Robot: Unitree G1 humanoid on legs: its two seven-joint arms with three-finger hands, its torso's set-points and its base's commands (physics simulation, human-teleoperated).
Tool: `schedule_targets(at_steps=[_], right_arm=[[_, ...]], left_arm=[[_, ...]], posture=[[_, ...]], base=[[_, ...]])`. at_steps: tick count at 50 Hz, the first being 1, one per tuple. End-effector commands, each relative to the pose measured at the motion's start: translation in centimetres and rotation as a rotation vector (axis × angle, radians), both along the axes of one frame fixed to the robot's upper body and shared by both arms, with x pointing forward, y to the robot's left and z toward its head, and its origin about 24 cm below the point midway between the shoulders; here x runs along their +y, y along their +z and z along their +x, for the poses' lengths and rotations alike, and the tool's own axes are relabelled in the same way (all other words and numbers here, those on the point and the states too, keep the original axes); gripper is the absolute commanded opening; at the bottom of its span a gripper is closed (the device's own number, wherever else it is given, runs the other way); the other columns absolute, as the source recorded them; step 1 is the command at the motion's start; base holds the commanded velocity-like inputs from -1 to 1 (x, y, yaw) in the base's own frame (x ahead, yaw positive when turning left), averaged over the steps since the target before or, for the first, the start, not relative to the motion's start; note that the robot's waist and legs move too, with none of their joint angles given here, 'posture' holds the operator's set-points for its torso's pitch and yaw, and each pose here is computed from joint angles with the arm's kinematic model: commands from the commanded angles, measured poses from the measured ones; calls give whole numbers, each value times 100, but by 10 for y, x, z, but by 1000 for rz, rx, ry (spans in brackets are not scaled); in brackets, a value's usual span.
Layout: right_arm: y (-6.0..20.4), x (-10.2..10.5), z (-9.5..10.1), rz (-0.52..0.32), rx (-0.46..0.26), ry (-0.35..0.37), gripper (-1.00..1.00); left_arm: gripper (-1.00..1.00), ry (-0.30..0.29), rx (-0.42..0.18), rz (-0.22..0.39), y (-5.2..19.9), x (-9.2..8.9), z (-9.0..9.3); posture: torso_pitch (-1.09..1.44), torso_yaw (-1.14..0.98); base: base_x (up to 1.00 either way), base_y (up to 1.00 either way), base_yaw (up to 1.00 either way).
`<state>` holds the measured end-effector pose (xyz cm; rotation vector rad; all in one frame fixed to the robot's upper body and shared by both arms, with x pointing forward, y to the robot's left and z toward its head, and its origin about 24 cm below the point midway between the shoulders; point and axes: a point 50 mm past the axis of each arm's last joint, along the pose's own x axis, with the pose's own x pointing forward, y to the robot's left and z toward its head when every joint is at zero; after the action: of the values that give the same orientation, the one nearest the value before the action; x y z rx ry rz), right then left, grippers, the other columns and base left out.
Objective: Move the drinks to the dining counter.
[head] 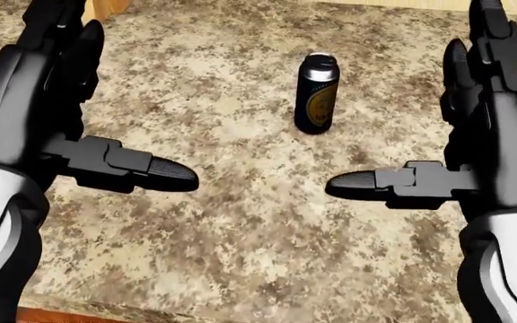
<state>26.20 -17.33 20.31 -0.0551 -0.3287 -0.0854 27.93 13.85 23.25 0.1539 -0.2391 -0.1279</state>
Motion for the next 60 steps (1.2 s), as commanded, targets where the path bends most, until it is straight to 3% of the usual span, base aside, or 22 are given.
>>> schedule_targets(at_steps=[1,17,31,38,46,60], right_arm=[[14,2,6,-25,-65,-15,100],[36,1,82,-44,34,-94,100],[48,14,144,-131,85,-124,100],[45,29,157,-196,97,-112,100],[45,41,165,-214,104,-109,100],[37,58,168,-255,124,-105,100]], left_arm=[[100,-5,-84,0,15,-1,-4],[100,-10,-80,-1,13,-2,-3],[100,-11,-73,1,9,-2,0],[100,-10,-72,0,8,-1,1],[100,-9,-68,4,4,1,2],[100,-3,-67,4,5,6,2]], posture=[[0,0],[0,0],[0,0],[0,0],[0,0],[0,0]], base=[[0,0,0],[0,0,0],[0,0,0],[0,0,0],[0,0,0],[0,0,0]])
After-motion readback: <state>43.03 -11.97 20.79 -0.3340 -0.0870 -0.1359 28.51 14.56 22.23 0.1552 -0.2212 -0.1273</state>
